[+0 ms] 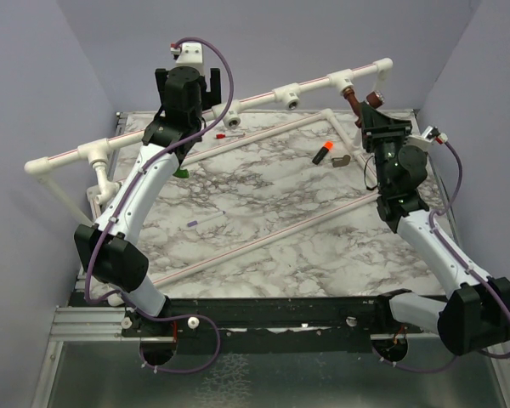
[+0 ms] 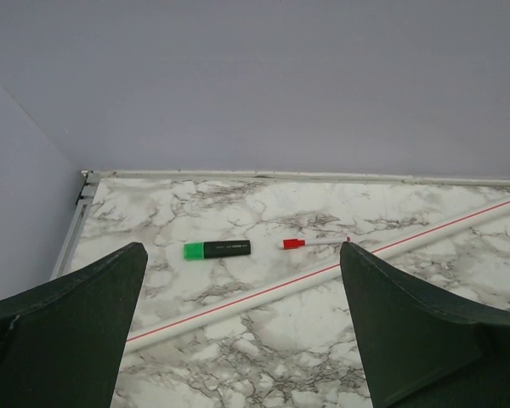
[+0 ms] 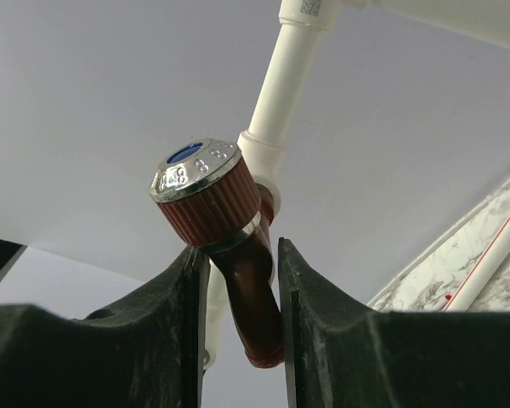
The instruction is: Install the water faucets
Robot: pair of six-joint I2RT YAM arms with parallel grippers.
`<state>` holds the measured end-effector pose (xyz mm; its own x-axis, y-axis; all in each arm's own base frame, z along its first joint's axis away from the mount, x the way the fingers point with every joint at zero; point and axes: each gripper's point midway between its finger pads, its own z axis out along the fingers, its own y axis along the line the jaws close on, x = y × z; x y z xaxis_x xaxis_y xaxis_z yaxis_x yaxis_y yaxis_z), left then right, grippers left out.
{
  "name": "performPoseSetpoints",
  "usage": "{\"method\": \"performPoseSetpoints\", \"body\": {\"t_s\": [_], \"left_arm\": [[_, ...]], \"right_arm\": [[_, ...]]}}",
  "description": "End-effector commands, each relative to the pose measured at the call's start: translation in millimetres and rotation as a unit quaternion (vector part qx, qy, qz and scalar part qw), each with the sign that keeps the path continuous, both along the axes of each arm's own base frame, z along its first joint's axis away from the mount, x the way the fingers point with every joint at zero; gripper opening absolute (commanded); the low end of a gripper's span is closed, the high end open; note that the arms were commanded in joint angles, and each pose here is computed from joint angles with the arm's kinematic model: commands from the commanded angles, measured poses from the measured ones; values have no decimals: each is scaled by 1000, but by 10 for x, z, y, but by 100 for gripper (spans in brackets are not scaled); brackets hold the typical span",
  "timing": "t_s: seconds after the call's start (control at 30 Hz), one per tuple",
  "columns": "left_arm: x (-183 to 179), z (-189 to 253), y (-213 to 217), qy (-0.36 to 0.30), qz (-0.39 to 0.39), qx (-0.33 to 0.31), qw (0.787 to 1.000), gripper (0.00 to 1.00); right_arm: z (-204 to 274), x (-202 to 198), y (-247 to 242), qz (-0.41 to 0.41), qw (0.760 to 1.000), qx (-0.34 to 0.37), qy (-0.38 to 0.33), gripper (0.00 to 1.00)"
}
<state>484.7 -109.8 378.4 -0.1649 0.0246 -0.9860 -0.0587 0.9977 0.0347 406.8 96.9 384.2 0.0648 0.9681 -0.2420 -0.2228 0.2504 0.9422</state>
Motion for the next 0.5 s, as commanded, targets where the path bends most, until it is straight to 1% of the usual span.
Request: {"method": "performPoseSetpoints", "body": {"t_s": [0.0,0.1,0.17,0.2,0.33,0.4,0.47], "left_arm": [[-97,-341,-203,56,-35,20,998,96],[-96,-342,-204,56,-35,21,998,96],[-94,-341,-202,56,-34,22,998,96],[-91,-348,-203,56,-35,22,998,96],[-77,-368,-211,59,-35,23,997,96],[-80,-365,-216,59,-36,22,997,96],[-80,-366,-220,59,-37,22,997,96]], "right_arm": [[-512,-87,414,80,992,14,98,21],[-420,-120,392,74,994,-13,82,46],[-372,-142,373,69,994,-35,71,57],[-356,-150,357,65,995,-46,69,61],[-292,-192,302,50,994,-75,60,72],[-286,-203,264,41,994,-84,61,75],[-272,-213,209,26,993,-97,59,76]]}}
